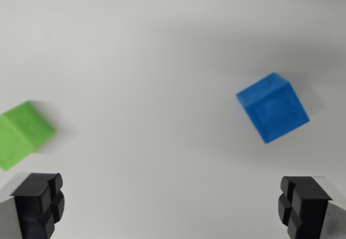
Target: Stack cube
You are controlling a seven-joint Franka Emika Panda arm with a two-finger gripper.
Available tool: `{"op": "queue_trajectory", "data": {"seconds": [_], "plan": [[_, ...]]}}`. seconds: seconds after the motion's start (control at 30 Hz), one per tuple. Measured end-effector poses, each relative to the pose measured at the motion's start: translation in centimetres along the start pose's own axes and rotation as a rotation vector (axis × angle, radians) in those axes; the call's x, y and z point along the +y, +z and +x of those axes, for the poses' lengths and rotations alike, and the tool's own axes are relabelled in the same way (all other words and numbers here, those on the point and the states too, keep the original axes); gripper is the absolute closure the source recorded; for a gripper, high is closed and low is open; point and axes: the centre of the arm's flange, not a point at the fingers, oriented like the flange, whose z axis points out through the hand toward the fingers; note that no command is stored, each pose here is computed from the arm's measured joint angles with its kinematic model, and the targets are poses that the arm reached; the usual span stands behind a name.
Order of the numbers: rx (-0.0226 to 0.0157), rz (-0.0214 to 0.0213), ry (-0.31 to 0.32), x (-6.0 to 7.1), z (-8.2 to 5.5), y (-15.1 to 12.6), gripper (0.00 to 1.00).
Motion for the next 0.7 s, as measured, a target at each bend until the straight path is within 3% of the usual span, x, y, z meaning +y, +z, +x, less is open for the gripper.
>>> {"op": "queue_trajectory", "data": {"seconds": [0.7], "plan": [[0.0076, -0.0049, -0.240, 3.7, 2.4, 6.1, 0.00]]}}
